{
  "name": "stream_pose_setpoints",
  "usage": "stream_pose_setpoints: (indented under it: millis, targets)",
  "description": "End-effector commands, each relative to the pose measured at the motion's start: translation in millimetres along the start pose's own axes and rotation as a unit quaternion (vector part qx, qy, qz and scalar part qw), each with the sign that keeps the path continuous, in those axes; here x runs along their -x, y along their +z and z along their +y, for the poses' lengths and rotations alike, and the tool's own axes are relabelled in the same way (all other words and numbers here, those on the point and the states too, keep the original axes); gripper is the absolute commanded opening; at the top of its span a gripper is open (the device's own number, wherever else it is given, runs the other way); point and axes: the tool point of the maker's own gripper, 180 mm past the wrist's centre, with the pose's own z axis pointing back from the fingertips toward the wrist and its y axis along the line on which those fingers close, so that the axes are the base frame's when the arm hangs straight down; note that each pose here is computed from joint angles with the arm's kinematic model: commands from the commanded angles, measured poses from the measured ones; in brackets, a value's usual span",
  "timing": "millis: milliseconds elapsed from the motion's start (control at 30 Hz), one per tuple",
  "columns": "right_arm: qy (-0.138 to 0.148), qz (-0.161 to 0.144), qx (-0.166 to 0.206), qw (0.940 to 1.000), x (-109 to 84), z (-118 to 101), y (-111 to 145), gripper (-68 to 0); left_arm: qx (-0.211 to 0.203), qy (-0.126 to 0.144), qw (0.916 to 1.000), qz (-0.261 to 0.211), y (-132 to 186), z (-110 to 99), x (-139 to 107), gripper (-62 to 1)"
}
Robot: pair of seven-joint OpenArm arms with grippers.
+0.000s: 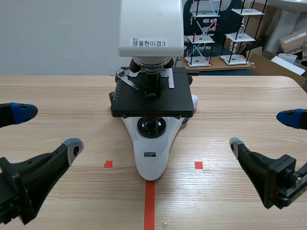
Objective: Point at the revolving nosepiece
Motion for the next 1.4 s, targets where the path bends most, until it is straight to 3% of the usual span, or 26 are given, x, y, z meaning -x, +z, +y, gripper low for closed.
stream_pose_setpoints:
  millis: [0,733,900,1133,1200,1267,1367]
  targets:
    - [0.000,-0.019,-0.003,0.9998,-9.4,0,0,-2.0,0.003,0.005,0.9999,-0.010,-1,-3,-5,1.4]
    - [-0.012,-0.037,-0.002,0.9992,-15.8,-1,0,-3.5,0.003,0.005,0.9999,-0.010,-1,-3,-5,1.4]
    - [-0.010,-0.046,-0.003,0.9989,-19.0,-1,0,-18.6,0.003,0.005,0.9999,-0.010,-1,-3,-5,1.4]
    - [-0.002,-0.092,-0.007,0.9957,-39.8,-1,-6,-52.2,0.003,0.005,0.9999,-0.009,-1,-3,-4,1.4]
    - [0.012,-0.099,-0.016,0.9949,-44.1,3,-12,-61.9,0.003,0.005,0.9999,-0.010,-1,-3,-4,1.4]
    - [0.023,-0.108,-0.026,0.9936,-49.6,8,-19,-66.4,0.003,0.005,0.9999,-0.010,-1,-3,-5,1.4]
    - [0.033,-0.131,-0.038,0.9902,-62.6,13,-28,-66.5,0.003,0.005,0.9999,-0.010,-1,-3,-5,1.4]
